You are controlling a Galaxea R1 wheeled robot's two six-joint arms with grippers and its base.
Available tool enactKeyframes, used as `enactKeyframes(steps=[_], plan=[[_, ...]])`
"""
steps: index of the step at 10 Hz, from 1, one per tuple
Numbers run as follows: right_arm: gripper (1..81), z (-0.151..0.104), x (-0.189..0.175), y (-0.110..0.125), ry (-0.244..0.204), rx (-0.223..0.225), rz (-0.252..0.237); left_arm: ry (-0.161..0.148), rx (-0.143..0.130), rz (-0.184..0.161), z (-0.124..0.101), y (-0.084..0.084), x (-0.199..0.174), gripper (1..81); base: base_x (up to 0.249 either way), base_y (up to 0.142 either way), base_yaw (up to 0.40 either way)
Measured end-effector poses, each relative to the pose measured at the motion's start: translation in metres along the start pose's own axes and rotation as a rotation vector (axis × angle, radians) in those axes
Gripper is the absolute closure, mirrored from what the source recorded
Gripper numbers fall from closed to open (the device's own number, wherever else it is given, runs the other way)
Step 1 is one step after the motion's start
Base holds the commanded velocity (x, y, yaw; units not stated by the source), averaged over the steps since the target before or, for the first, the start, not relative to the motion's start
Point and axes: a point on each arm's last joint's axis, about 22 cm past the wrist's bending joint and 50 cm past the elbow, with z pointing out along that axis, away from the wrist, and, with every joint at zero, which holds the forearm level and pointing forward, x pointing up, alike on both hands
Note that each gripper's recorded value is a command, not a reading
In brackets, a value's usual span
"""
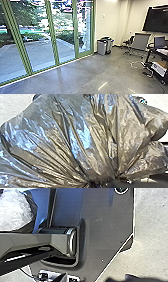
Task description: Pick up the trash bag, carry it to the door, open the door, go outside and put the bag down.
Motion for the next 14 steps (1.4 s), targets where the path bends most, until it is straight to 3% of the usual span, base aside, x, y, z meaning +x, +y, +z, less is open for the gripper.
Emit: enactKeyframes(steps=[3, 14], plan=[[1.0, 0.0, 0.0018, -0.0007, 0.002, 0.001, -0.001, -0.001, 0.0, -0.001, 0.0001, -0.0002, -0.0018, 81.1, 0.125, -0.069, 0.0], [1.0, 0.0, -0.0026, 0.0039, -0.001, -0.01, 0.002, 0.006, 0.0, 0.0, 0.0001, 0.0, -0.0002, 81.1, 0.118, 0.0, 0.0]])
